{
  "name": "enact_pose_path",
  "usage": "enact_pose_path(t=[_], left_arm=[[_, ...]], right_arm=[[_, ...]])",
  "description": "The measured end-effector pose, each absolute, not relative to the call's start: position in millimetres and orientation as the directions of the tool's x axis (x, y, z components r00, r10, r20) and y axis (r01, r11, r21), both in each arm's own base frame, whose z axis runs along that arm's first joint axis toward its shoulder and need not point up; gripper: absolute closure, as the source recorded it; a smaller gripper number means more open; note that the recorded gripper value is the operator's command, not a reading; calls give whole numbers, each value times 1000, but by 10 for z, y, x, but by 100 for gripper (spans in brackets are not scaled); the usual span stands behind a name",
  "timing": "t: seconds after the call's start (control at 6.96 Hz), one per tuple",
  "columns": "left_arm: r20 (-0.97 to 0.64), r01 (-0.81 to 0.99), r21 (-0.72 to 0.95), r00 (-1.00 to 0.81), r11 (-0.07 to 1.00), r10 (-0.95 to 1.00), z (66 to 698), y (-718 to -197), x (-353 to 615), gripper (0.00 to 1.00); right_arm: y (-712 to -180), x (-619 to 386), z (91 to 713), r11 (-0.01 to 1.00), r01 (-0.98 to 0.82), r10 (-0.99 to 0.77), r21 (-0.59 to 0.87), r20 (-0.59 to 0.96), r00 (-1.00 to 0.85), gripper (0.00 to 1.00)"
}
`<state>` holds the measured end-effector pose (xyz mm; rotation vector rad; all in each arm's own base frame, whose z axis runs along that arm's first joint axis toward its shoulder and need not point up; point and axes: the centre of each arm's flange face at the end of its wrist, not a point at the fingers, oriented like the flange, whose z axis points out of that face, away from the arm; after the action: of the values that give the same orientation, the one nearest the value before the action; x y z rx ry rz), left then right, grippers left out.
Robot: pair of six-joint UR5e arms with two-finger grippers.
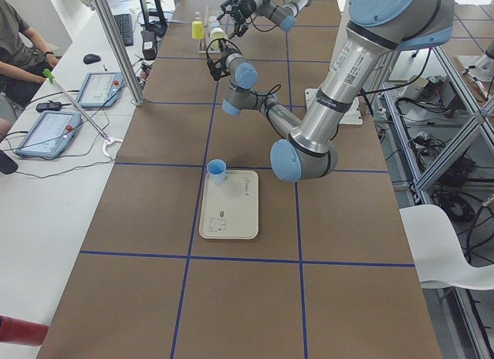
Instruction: Transfer IKEA cup to right arm and place on rack
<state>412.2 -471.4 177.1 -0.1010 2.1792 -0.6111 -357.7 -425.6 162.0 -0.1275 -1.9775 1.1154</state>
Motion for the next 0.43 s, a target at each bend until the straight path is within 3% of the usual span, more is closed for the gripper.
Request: enact_pose_path(t=[0.43], left_arm=[[-701, 93, -463, -646, 882, -300, 1631, -4599, 4224, 100]], right_arm=[[-4260, -3572, 1625, 598, -295, 454, -745, 618, -642, 2]])
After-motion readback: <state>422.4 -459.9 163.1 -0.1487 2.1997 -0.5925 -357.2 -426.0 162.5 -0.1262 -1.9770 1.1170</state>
